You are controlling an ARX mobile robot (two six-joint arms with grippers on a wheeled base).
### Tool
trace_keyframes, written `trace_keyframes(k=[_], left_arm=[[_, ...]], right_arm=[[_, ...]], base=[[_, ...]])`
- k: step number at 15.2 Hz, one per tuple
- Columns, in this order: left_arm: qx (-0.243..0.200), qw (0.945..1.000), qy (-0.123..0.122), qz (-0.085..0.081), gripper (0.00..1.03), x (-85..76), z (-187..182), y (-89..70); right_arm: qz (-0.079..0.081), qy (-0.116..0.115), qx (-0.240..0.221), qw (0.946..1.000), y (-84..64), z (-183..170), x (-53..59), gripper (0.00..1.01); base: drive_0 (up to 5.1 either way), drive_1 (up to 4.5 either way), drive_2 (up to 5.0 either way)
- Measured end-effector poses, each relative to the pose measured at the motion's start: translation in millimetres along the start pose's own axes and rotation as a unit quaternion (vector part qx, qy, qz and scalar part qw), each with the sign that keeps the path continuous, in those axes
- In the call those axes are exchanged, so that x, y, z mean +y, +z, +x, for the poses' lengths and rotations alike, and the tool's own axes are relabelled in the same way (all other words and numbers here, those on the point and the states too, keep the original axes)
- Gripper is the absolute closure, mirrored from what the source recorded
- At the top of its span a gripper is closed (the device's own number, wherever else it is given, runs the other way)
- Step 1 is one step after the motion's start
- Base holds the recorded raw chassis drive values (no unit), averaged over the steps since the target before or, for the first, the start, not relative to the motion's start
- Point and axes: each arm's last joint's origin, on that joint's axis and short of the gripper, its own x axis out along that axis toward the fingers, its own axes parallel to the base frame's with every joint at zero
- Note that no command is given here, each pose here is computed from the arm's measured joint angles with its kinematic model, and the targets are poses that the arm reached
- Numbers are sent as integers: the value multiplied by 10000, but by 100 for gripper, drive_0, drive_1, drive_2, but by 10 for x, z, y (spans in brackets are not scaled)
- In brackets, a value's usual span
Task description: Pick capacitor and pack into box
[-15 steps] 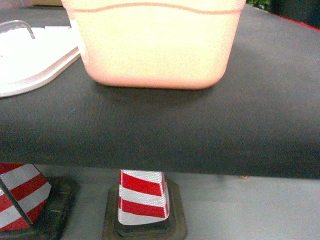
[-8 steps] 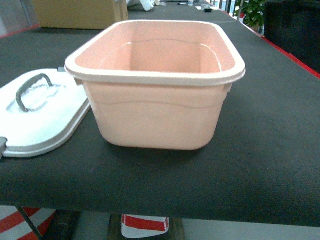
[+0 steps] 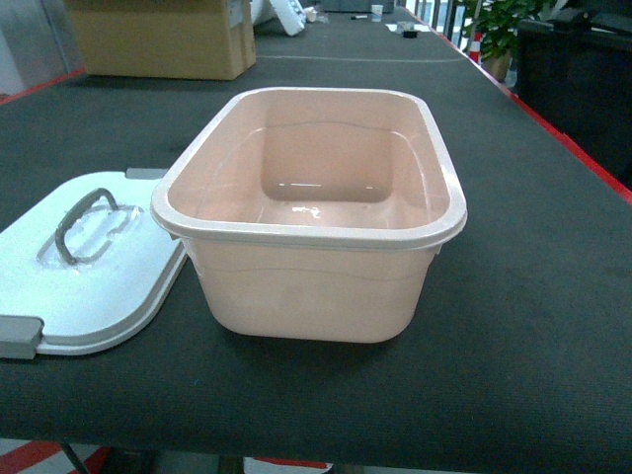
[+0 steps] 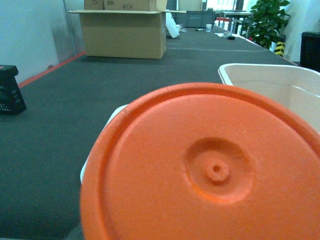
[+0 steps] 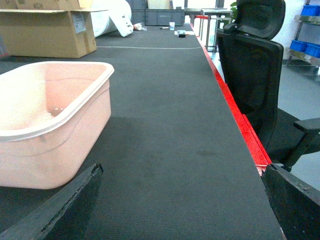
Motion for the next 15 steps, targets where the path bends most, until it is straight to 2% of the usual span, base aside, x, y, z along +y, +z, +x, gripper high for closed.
trace_keyframes(k=[15], left_arm=[[0,10000,0,0,59,0,0,0]], right_arm=[[0,0,-2,10000,0,0,0,3]], base=[[0,0,0]])
